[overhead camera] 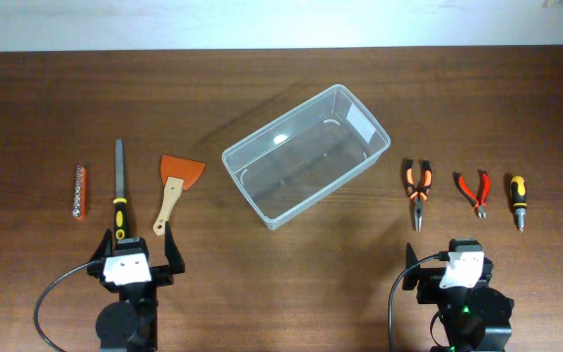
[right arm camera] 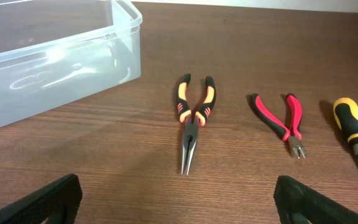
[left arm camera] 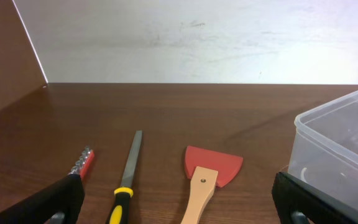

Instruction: Pack container

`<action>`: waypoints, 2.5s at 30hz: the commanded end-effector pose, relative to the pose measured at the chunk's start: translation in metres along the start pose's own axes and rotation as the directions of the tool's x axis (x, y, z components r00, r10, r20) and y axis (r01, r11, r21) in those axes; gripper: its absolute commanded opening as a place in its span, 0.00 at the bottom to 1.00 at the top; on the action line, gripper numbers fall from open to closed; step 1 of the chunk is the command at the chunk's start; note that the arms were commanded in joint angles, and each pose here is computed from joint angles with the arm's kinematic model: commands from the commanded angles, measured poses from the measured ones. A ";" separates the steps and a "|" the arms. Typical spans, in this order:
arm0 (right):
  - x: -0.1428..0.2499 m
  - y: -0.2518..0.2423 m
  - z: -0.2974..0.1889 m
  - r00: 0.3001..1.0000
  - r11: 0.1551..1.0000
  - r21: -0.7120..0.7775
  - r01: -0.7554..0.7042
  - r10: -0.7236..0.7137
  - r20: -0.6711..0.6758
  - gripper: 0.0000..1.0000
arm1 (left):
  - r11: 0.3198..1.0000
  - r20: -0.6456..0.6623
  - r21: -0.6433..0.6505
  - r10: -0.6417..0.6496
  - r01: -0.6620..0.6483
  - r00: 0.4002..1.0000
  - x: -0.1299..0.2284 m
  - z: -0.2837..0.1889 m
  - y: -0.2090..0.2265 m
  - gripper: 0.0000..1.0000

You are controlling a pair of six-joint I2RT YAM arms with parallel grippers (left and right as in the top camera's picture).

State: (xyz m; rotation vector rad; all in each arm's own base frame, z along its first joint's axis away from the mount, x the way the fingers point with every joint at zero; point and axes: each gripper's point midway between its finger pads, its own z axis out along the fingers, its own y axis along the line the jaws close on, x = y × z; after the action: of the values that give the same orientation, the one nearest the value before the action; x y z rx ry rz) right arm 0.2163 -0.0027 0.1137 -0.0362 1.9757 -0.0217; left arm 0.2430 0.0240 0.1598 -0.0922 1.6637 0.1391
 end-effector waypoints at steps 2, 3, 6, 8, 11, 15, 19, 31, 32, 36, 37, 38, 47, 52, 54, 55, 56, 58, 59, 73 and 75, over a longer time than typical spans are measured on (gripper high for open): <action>0.000 0.000 0.000 1.000 1.000 0.004 -0.001 0.001 0.008 0.99 | 1.000 0.002 0.008 -0.010 0.010 1.000 0.002 0.000 -0.002 0.99; 0.000 0.000 0.000 1.000 1.000 0.004 -0.001 0.001 0.008 0.99 | 1.000 0.002 0.008 -0.010 0.010 1.000 0.002 0.000 -0.002 0.99; 0.000 0.000 0.000 1.000 1.000 0.004 -0.001 0.001 0.008 0.99 | 1.000 0.002 0.008 -0.010 0.010 1.000 0.002 0.000 -0.002 0.99; 0.000 0.000 0.000 1.000 1.000 0.004 -0.001 0.001 0.008 0.99 | 1.000 0.002 0.008 -0.010 0.010 1.000 0.002 0.000 -0.002 0.99; 0.000 0.000 0.000 1.000 1.000 0.004 -0.001 0.001 0.007 0.99 | 1.000 0.002 0.008 -0.010 0.010 1.000 0.002 0.000 -0.002 0.99; 0.000 0.000 0.000 1.000 1.000 0.004 -0.001 0.001 0.007 0.99 | 1.000 0.002 0.008 -0.010 0.010 1.000 0.002 0.000 -0.002 0.99; 0.000 0.000 0.000 1.000 1.000 0.004 -0.001 0.001 0.008 0.99 | 1.000 0.002 0.008 -0.010 0.010 1.000 0.002 0.000 -0.002 0.99; 0.000 0.000 0.000 1.000 1.000 0.004 -0.001 0.001 0.010 0.99 | 0.994 0.007 0.108 -0.011 0.010 1.000 0.000 -0.001 -0.019 0.99; -0.002 0.000 0.000 1.000 1.000 0.004 -0.001 0.001 0.016 0.99 | 0.992 0.008 0.127 -0.011 0.010 1.000 0.000 -0.001 -0.022 0.99; -0.005 0.016 0.000 0.999 0.996 -0.090 -0.021 0.024 0.028 0.99 | 0.957 0.011 0.291 -0.012 0.008 1.000 -0.001 -0.007 -0.050 0.99; -0.009 0.021 -0.001 0.998 0.992 -0.121 -0.034 0.040 0.042 0.99 | 0.934 0.009 0.356 -0.019 0.014 1.000 -0.001 -0.011 -0.062 0.99; -0.014 0.029 -0.003 0.996 0.983 -0.171 -0.059 0.069 0.057 0.99 | 0.911 -0.001 0.410 -0.045 0.041 0.999 -0.002 -0.015 -0.071 0.99; -0.069 0.056 -0.025 0.958 0.917 -0.370 -0.148 0.226 0.177 0.99 | 0.860 0.045 0.482 -0.213 0.166 0.976 -0.074 -0.037 -0.076 0.99; -0.086 0.055 -0.032 0.970 0.915 -0.357 -0.187 0.229 0.080 0.99 | 0.886 -0.055 0.417 -0.199 0.204 0.978 -0.111 -0.033 -0.067 0.99; -0.098 0.054 -0.032 0.975 0.916 -0.345 -0.205 0.222 0.009 0.99 | 0.887 -0.127 0.404 -0.187 0.223 0.974 -0.125 -0.025 -0.069 0.99; -0.107 0.054 -0.031 0.980 0.921 -0.339 -0.193 0.199 -0.019 0.99 | 0.887 -0.159 0.401 -0.181 0.230 0.971 -0.134 -0.019 -0.070 0.99; -0.116 0.053 -0.030 0.984 0.925 -0.337 -0.178 0.176 -0.037 0.99 | 0.884 -0.183 0.405 -0.169 0.231 0.968 -0.142 -0.014 -0.072 0.99; -0.141 0.052 -0.027 0.991 0.934 -0.333 -0.127 0.107 -0.079 0.99 | 0.875 -0.224 0.432 -0.129 0.217 0.966 -0.160 -0.002 -0.080 0.99; -0.154 0.050 -0.025 0.992 0.938 -0.330 -0.106 0.078 -0.098 0.99 | 0.872 -0.247 0.440 -0.109 0.212 0.963 -0.167 0.004 -0.083 0.99; -0.239 0.052 0.026 0.912 0.913 -0.374 -0.165 -0.003 -0.410 1.00 | 0.800 -0.684 0.443 0.010 0.404 0.730 -0.174 0.064 -0.121 0.99; -0.230 0.052 0.038 0.893 0.912 -0.363 -0.191 0.008 -0.451 0.93 | 0.779 -0.708 0.452 0.017 0.435 0.706 -0.168 0.064 -0.126 0.99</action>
State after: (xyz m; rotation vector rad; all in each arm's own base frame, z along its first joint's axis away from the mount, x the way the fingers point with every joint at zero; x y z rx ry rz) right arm 0.3340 0.0521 0.3156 -0.2005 2.3787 0.4481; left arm 0.3425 -0.0792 0.3125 0.0935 2.3567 -0.5923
